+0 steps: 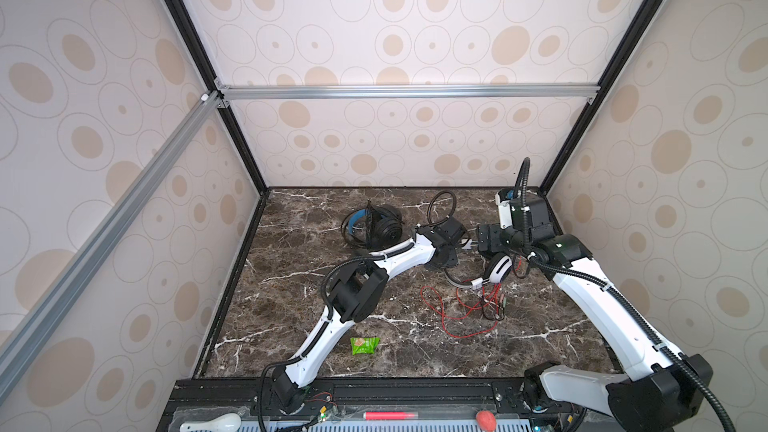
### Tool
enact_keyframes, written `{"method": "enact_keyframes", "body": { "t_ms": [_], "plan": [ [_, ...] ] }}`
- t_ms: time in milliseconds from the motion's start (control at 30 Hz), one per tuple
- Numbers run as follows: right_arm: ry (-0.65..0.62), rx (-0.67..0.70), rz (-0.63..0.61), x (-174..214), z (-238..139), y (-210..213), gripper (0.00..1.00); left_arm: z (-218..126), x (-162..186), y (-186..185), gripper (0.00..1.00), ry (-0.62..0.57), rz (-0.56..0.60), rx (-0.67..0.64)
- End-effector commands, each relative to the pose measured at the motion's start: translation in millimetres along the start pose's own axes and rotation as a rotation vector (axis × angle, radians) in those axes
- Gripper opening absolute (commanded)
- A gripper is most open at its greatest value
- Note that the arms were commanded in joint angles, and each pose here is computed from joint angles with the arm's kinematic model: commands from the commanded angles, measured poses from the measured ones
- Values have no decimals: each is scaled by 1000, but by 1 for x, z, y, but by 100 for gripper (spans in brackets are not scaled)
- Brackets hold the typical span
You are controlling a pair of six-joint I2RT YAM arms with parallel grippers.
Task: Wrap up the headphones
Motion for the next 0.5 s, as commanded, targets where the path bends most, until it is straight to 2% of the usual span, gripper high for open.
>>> {"method": "enact_keyframes", "body": {
  "t_ms": [0, 100, 267, 467],
  "plan": [
    [-16, -1, -2, 0, -7, 0, 100, 3, 14, 8, 44, 15, 39, -90],
    [-17, 0, 1, 0, -8, -1, 100, 9, 19, 14, 42, 23, 58, -119],
    [-7, -2, 4, 3, -9, 0, 100, 18, 22, 23, 30, 23, 67, -164],
    [4, -1, 4, 9, -10, -1, 100, 6, 9, 22, 0, -31, 105, -174]
  ]
}}
Point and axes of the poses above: each gripper's point midway between its finger pads, its own z axis out along the fingers, its own y axis along the line the jaws close on, x = y × z, the point moved 1 cm from there along -z, back along the fingers, and after that the axes turned 3 degrees about z, right-handed, at the moved point
